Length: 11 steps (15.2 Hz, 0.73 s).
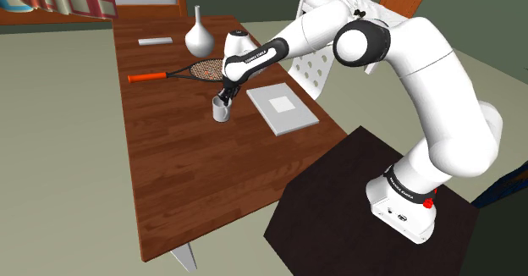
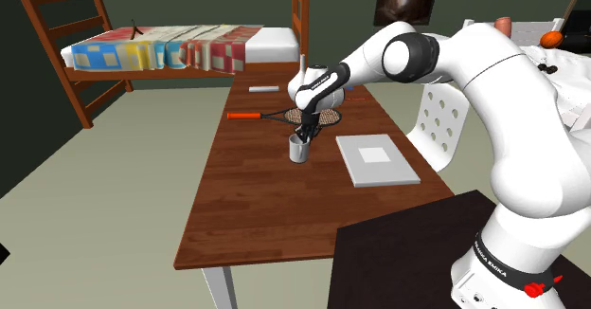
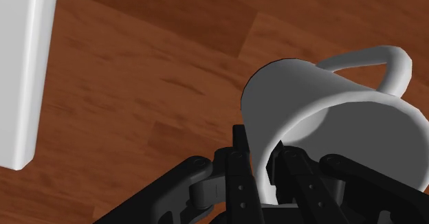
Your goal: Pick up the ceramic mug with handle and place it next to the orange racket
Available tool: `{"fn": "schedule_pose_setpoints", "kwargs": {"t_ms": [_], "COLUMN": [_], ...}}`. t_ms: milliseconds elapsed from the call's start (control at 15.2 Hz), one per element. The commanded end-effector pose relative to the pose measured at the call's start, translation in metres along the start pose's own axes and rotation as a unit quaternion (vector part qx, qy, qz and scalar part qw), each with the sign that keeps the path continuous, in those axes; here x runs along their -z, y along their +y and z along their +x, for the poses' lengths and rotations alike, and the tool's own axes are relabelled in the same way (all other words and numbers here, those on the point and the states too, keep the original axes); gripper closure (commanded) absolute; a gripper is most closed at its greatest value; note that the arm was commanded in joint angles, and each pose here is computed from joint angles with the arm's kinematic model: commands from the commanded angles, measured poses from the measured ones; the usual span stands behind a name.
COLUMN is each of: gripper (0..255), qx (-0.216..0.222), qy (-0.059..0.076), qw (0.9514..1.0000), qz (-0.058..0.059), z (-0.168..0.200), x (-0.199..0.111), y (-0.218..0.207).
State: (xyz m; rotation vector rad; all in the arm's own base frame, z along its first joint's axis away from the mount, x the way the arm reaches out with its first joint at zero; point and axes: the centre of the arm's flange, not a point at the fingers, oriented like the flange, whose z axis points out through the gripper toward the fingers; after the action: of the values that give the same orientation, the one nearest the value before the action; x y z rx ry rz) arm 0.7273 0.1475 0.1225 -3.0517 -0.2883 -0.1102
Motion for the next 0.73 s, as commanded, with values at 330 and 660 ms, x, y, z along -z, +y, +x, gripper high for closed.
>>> {"fn": "schedule_pose_setpoints", "kwargs": {"t_ms": [330,660], "gripper": [0,0], "qx": [0.000,0.000], "qy": [0.000,0.000], "qw": [1.0000,1.0000], "qz": [0.000,0.000], "z": [0.000,0.000], "x": [0.000,0.040], "y": [0.000,0.000]}}
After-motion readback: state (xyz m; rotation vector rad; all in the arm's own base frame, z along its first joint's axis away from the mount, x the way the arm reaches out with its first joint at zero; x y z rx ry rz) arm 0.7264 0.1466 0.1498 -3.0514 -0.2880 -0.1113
